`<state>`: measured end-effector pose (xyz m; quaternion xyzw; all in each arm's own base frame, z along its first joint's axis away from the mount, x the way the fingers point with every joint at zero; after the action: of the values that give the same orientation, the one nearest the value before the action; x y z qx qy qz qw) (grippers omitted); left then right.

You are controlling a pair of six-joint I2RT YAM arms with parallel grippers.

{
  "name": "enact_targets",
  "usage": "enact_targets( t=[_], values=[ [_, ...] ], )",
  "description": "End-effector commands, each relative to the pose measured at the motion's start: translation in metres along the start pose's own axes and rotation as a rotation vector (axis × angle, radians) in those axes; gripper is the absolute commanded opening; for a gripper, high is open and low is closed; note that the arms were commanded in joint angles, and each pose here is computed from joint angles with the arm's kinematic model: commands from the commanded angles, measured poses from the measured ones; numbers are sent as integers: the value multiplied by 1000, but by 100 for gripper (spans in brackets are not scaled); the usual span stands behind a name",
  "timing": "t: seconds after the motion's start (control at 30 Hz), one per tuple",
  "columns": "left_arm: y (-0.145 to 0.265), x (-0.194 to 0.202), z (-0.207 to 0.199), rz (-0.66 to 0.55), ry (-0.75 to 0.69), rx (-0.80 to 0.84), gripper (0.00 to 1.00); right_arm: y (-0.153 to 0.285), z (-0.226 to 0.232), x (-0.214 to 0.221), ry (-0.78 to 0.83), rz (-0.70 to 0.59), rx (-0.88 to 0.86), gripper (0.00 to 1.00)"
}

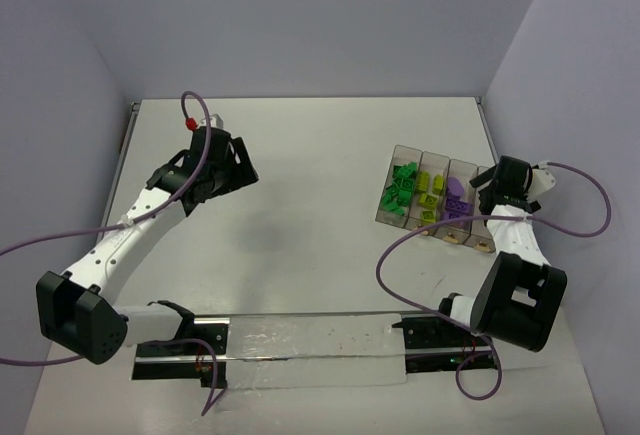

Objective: Sort the legos into containers by color

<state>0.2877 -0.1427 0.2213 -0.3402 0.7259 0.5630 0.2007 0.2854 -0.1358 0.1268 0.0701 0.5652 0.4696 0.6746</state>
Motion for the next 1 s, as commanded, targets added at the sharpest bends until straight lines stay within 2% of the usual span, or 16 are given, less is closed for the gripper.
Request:
enact_targets(
  t=[0.0, 0.17, 0.33, 0.47, 0.57, 0.77, 0.97],
  values=[
    [7, -16, -3, -39, -12, -8, 79, 3, 10, -14, -11, -36, -35, 100],
    [17, -24, -4, -77, -18, 3, 79, 43, 61, -14, 101, -41, -203, 100],
    [26, -38, -6, -111, -43, 0, 79, 110, 125, -15, 239, -91, -369, 100],
    [43, -54, -8, -165, -61, 10, 79, 163, 167, 6, 322, -66, -556, 100],
    [54, -63, -10, -203, -64, 22, 80, 180, 181, 16, 349, -43, -617, 100],
    [77, -80, -11, -266, -63, 34, 80, 216, 210, 71, 486, 70, -743, 100],
    [98, -98, -17, -310, -60, 60, 80, 249, 216, 127, 587, 158, -836, 100]
  ],
)
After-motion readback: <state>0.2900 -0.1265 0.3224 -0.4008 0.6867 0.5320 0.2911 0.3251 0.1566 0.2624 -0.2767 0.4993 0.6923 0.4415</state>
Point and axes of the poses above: each gripper's point midway between its finger pads, its own y axis back along the fingers, its own z axis along the line the jaws close on, x = y × z, the point moved 4 cm from there along y, back along the fingers, and after that the axes turned 4 degrees about -y, right-handed, at the moved point
